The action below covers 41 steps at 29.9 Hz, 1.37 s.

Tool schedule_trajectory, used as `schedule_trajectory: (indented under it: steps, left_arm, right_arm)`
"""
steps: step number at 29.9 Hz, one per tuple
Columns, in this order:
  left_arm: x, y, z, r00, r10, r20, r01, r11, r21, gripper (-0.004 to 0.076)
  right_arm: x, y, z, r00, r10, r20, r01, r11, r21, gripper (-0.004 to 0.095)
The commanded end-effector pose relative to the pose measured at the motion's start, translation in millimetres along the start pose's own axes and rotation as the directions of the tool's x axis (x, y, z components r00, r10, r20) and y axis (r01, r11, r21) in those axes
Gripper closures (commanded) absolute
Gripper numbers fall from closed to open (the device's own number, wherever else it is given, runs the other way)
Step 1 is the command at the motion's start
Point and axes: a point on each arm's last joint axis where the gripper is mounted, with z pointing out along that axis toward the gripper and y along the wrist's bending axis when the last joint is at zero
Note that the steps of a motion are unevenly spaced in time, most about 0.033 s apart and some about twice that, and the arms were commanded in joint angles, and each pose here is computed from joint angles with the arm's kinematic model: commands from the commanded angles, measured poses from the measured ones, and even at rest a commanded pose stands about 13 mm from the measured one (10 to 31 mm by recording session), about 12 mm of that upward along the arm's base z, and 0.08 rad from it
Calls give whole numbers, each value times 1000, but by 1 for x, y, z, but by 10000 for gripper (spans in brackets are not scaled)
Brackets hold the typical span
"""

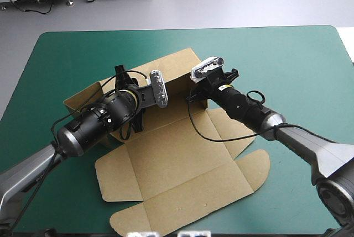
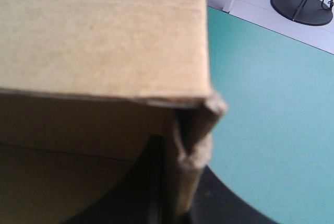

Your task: Fold the box

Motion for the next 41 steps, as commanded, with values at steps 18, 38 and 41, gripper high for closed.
schedule_trajectory:
  steps: [18,38,41]
  left_arm:
    - [-19,-37,-80,998,30,62,-31,999,18,365]
    - [-8,34,-146,942,-292,162,300,954,-25,723]
    - [13,65,-145,895,-424,140,434,900,-46,723]
  right_arm:
    - [-21,-5,-10,997,27,76,-29,999,31,926]
    - [-34,-57,-12,973,232,-10,-232,971,-55,921]
    - [-34,-70,-16,960,272,-59,-276,959,-65,909]
